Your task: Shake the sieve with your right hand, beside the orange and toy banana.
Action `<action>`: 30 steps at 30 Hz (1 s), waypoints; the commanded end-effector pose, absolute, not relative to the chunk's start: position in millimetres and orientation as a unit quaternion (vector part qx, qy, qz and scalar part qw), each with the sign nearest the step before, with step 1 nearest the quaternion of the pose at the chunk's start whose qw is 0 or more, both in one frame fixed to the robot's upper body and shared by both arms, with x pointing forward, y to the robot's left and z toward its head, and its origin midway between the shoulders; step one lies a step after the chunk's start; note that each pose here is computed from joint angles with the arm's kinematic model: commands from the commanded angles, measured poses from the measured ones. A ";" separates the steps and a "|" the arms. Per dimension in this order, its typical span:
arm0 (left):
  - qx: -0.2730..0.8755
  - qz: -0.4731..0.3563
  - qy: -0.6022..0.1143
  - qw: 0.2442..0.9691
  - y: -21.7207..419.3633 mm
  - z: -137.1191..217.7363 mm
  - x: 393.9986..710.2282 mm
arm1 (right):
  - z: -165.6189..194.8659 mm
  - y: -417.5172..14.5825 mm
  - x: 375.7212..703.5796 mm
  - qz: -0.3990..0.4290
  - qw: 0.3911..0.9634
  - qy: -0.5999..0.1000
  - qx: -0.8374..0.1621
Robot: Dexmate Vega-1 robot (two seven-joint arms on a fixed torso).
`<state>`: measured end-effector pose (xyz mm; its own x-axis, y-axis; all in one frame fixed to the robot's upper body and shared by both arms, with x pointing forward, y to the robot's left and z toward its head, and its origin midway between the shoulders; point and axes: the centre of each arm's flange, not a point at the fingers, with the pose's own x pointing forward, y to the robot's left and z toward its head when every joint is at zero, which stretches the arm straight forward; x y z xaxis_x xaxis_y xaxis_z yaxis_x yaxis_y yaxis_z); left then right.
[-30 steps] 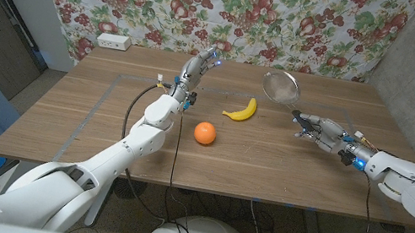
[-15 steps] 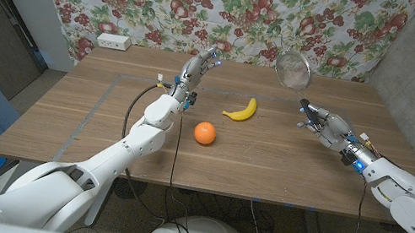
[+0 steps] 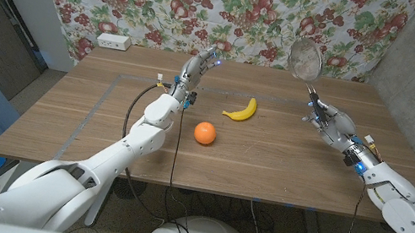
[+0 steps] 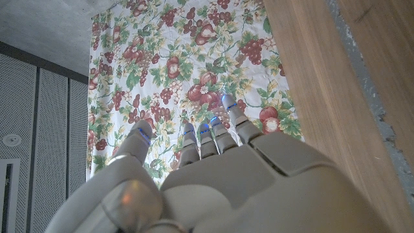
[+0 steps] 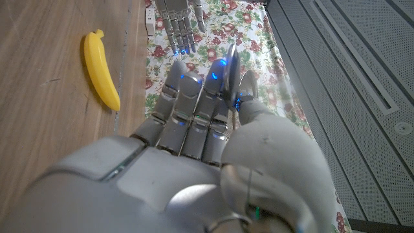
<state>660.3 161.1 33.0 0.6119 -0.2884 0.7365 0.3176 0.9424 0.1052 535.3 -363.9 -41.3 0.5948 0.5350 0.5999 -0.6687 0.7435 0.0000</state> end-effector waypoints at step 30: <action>-0.026 -0.167 -0.404 0.899 167.6 34.7 670.9 | -27.2 -342.0 569.8 0.306 0.951 -0.031 -0.040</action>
